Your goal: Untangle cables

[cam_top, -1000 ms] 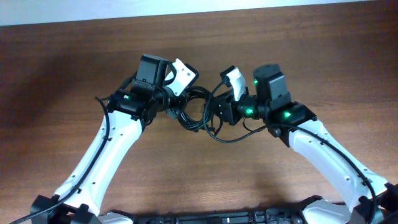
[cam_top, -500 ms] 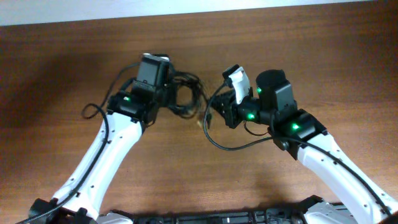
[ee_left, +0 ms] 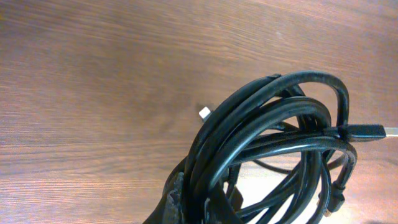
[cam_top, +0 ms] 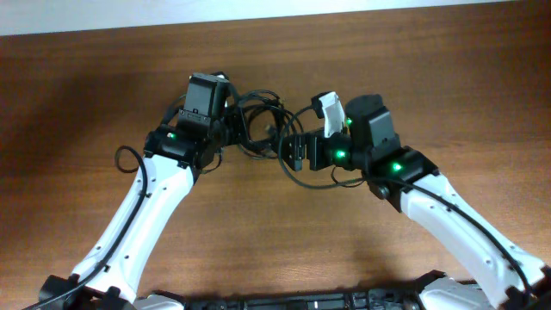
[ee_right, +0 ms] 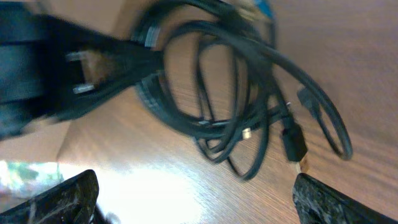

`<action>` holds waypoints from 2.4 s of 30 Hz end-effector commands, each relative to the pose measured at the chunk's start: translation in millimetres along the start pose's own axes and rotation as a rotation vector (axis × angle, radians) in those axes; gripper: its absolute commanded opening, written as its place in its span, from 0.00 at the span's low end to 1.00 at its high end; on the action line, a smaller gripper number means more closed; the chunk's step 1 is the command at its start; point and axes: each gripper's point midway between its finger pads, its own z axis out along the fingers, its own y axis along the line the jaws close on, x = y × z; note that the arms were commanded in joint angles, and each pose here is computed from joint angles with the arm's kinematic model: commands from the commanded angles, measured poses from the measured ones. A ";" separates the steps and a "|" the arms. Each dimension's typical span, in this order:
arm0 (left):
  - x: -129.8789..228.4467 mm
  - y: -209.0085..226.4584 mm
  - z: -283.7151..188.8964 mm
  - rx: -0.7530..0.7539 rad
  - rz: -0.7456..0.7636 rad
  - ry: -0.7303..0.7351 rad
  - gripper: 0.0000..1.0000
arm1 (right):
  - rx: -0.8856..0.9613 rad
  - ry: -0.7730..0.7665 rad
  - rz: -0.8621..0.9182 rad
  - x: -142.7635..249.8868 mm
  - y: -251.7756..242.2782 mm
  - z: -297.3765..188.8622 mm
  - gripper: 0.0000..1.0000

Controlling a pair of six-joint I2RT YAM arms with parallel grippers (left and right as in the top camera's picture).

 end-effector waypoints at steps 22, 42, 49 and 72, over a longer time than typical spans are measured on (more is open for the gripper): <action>-37.7 -6.5 -95.4 0.150 -0.145 -0.206 0.00 | -0.582 0.097 -0.274 3.9 48.8 -20.4 0.95; -8.1 -28.5 -105.9 0.408 0.028 -0.032 0.00 | 0.725 -0.063 0.274 2.7 -191.8 -55.9 0.96; 21.1 -26.2 -11.1 0.344 -0.002 0.205 0.19 | 0.214 0.087 0.204 11.3 -111.9 -16.4 0.99; 3.1 105.4 52.1 0.001 -0.463 0.219 0.99 | 0.142 0.012 -0.384 10.0 -15.0 62.7 0.99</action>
